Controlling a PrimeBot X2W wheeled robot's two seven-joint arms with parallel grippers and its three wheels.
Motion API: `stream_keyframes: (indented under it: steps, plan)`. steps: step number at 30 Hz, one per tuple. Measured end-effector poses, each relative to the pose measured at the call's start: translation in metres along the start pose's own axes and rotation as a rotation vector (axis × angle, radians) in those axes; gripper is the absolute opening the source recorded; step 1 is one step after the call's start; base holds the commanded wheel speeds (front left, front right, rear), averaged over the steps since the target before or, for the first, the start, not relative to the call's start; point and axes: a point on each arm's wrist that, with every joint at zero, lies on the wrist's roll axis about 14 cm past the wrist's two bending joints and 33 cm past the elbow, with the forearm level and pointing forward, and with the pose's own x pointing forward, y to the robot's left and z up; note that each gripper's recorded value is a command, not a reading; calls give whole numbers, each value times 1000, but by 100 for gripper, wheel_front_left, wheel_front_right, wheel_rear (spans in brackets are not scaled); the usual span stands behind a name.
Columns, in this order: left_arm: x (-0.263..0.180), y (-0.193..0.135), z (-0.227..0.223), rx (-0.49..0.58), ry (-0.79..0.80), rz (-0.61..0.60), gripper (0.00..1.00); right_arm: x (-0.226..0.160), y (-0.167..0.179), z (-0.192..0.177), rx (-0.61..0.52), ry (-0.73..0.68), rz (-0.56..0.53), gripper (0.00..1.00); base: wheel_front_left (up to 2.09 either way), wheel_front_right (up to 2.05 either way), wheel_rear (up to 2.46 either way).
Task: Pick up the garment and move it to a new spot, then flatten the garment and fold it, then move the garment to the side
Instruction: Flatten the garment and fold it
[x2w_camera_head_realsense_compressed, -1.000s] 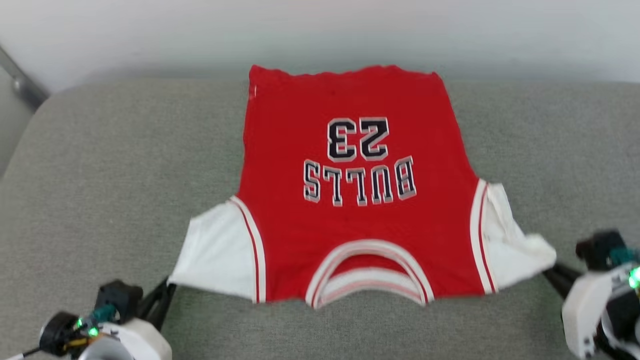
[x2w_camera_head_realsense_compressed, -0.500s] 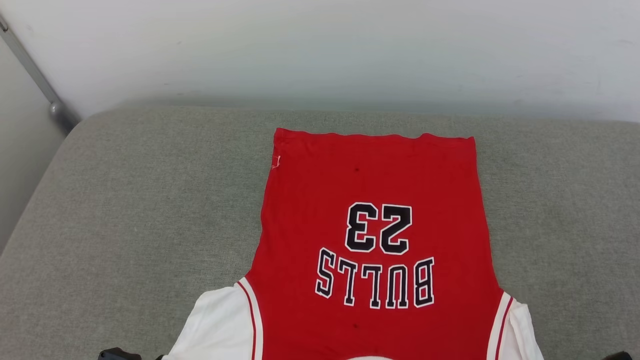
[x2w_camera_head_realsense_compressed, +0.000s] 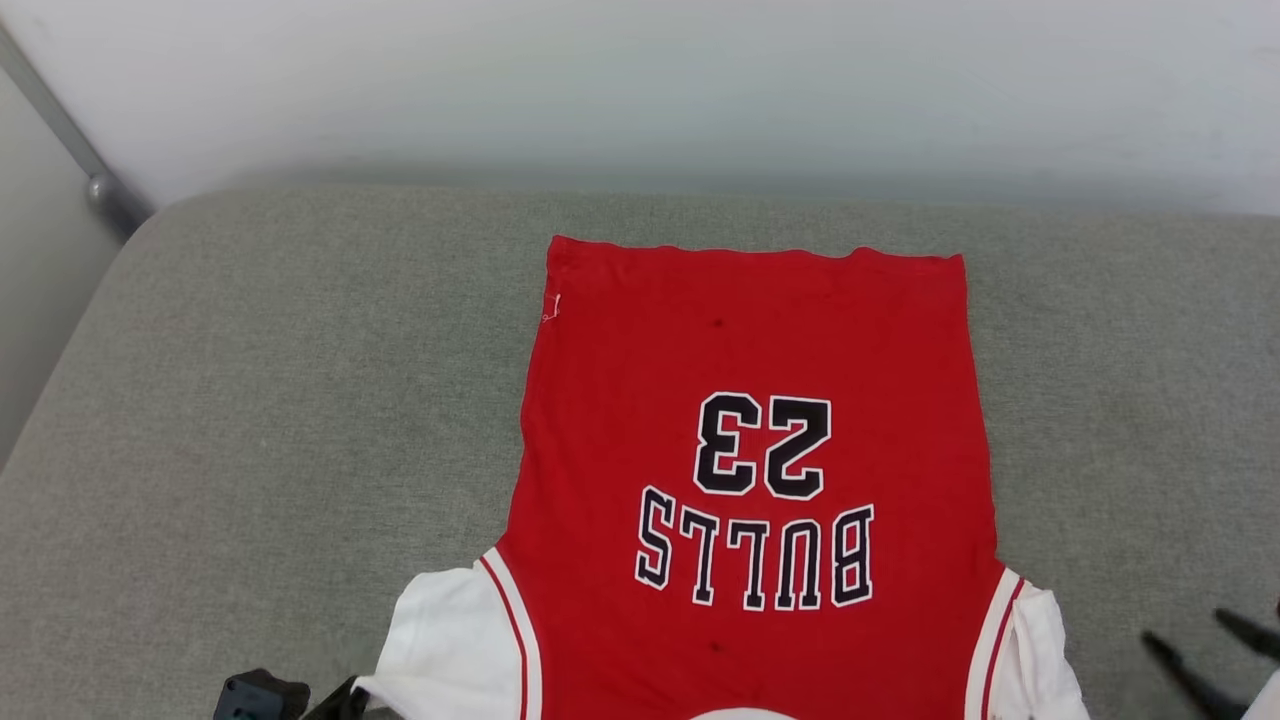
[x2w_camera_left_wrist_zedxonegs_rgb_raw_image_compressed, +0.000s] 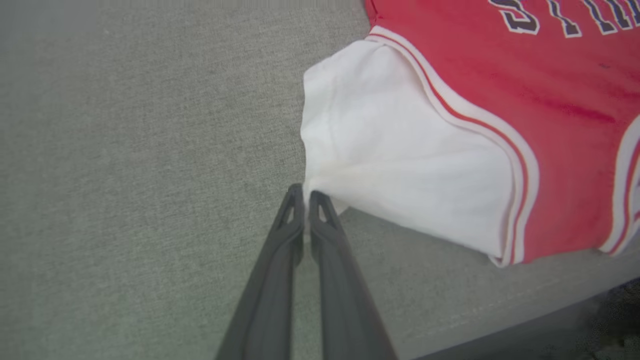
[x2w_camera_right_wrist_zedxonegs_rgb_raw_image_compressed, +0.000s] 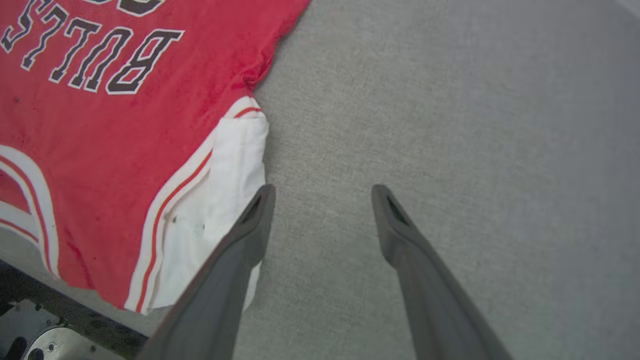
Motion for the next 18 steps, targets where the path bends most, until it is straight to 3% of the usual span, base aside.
stream_keyframes:
  steps: [6,10,14,18]
  plan:
    - [10,-4,19,6,-42,-5,0,6,-42,95,-133,-173,-82,100,0,0,0]
    - [21,-5,30,5,-69,-6,0,20,-57,154,-220,-198,-86,100,0,0,0]
    - [32,-6,32,-7,-74,-1,0,45,-62,184,-282,-76,-55,100,0,0,0]
    - [42,-4,33,-16,-76,10,0,76,-67,190,-285,148,-17,100,0,0,0]
